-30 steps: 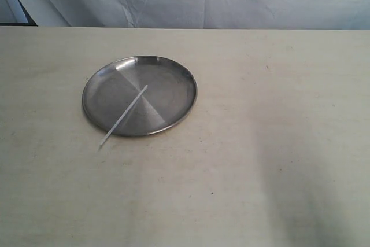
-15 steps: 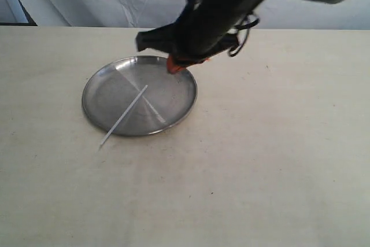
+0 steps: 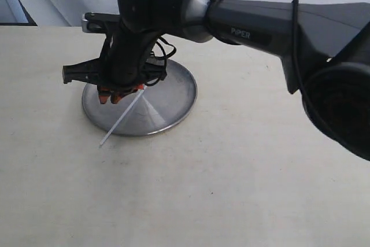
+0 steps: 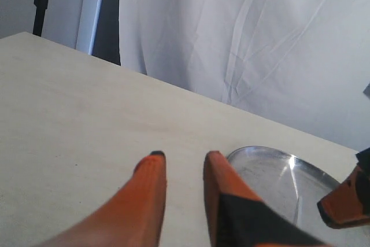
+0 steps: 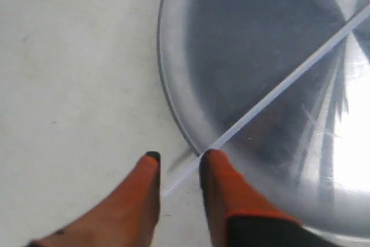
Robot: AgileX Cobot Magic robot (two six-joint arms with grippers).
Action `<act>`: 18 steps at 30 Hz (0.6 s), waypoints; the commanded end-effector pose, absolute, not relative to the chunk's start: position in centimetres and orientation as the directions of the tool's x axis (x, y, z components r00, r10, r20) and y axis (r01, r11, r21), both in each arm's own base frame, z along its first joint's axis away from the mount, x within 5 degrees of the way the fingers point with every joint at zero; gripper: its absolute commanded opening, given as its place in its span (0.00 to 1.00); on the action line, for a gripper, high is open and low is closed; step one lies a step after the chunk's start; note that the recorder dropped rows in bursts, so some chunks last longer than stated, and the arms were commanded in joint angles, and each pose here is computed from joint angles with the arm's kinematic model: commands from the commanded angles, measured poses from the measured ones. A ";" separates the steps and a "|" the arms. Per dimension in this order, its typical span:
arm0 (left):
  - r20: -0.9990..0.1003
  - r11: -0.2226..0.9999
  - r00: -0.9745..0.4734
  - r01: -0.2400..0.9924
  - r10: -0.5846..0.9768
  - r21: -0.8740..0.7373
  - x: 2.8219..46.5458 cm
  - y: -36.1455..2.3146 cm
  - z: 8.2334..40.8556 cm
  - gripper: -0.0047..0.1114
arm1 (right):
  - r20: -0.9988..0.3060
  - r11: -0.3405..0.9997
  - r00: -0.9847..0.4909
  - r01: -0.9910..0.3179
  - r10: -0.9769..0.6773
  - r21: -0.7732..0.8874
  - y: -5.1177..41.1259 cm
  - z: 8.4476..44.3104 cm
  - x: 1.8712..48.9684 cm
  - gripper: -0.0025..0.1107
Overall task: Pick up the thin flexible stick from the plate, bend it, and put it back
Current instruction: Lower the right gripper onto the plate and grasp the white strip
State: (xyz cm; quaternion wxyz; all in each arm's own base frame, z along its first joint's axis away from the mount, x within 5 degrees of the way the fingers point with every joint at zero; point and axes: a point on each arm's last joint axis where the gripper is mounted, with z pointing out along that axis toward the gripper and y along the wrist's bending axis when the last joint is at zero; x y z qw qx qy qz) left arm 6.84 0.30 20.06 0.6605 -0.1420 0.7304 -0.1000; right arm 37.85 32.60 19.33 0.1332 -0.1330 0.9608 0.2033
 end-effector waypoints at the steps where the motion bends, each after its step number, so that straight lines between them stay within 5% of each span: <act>1: -0.939 0.942 -0.082 -0.073 -0.334 -0.329 6.8 0.3 20.0 0.25 | -0.286 0.906 -0.940 -0.277 -0.186 0.322 32.5 17.2 38.5 0.44; 18: -0.939 0.942 -0.082 -0.073 -0.334 -0.329 6.8 0.3 20.0 0.25 | -0.209 0.926 -0.973 -0.166 -0.098 0.339 33.0 12.5 39.0 0.41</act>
